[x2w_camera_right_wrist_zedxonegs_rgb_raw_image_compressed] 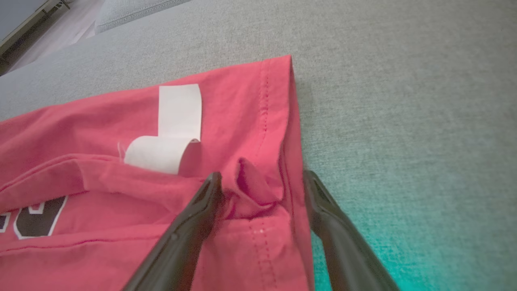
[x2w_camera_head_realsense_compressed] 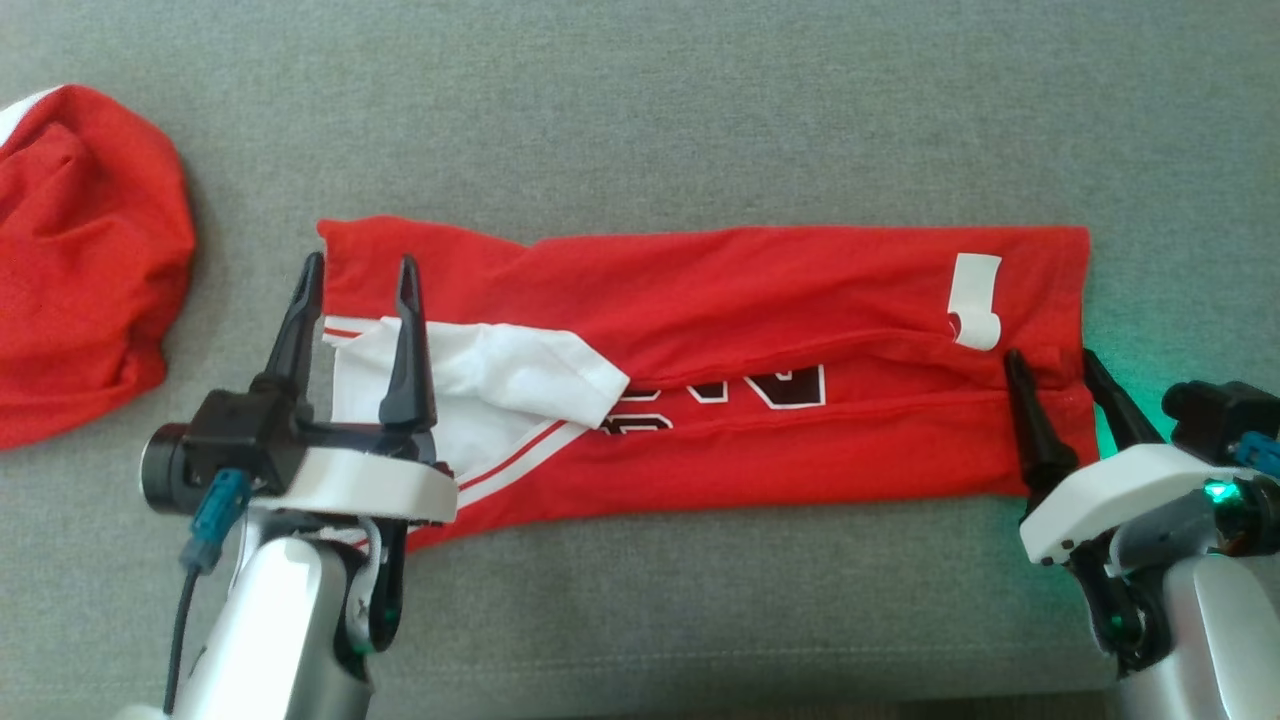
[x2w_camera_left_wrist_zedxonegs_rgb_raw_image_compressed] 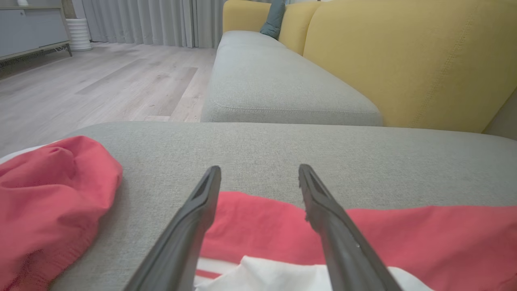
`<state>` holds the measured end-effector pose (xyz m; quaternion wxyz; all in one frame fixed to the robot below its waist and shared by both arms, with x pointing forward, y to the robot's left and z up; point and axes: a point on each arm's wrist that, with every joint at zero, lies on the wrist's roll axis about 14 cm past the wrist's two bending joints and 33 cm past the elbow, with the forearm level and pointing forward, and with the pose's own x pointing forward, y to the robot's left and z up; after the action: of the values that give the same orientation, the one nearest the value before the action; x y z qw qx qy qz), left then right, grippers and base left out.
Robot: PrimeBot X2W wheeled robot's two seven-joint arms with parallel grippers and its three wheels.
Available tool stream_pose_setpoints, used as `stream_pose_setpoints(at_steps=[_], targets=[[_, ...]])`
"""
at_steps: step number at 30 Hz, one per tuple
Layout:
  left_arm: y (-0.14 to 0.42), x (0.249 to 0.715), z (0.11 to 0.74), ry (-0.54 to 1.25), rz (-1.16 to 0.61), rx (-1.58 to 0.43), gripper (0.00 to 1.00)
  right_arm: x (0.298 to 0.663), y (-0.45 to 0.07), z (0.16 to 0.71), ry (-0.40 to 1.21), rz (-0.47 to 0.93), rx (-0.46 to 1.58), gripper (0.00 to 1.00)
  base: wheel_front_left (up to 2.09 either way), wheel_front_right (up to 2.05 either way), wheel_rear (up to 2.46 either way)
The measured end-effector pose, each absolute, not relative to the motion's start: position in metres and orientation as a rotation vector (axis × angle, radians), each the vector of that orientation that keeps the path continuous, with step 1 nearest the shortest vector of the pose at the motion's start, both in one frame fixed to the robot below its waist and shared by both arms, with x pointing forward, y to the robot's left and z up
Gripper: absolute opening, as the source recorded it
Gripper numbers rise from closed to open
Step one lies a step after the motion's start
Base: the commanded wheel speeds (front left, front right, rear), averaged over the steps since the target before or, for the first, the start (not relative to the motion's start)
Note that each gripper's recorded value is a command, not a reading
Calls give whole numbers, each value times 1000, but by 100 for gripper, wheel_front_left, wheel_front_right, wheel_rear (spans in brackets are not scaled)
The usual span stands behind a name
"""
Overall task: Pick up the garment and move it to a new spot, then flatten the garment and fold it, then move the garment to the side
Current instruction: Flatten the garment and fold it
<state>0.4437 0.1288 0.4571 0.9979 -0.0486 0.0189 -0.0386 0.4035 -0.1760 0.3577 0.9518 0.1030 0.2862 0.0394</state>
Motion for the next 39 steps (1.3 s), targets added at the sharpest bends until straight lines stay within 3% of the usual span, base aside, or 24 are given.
stream_pose_setpoints(at_steps=[3,4,5,6,17,29,35,39], targets=[[127,446,458,33,-84,-103,100,403,-175,357,590,83,204,100,0,0,0],[127,448,459,29,-85,-101,100,403,-175,356,598,86,201,43,0,0,0],[127,448,459,28,-88,-97,100,403,-174,355,601,87,200,8,0,0,0],[126,447,459,29,-92,-98,100,403,-174,355,602,88,201,0,0,0,0],[129,447,470,0,-83,-98,100,393,-180,361,596,55,243,0,0,0,0],[120,446,480,-26,-106,-106,100,392,-274,392,517,-146,160,0,0,0,0],[125,445,487,-43,-94,-106,100,406,-252,426,425,-85,180,0,0,0,0],[124,439,487,-39,-98,-108,100,418,-198,448,390,59,218,0,0,0,0]])
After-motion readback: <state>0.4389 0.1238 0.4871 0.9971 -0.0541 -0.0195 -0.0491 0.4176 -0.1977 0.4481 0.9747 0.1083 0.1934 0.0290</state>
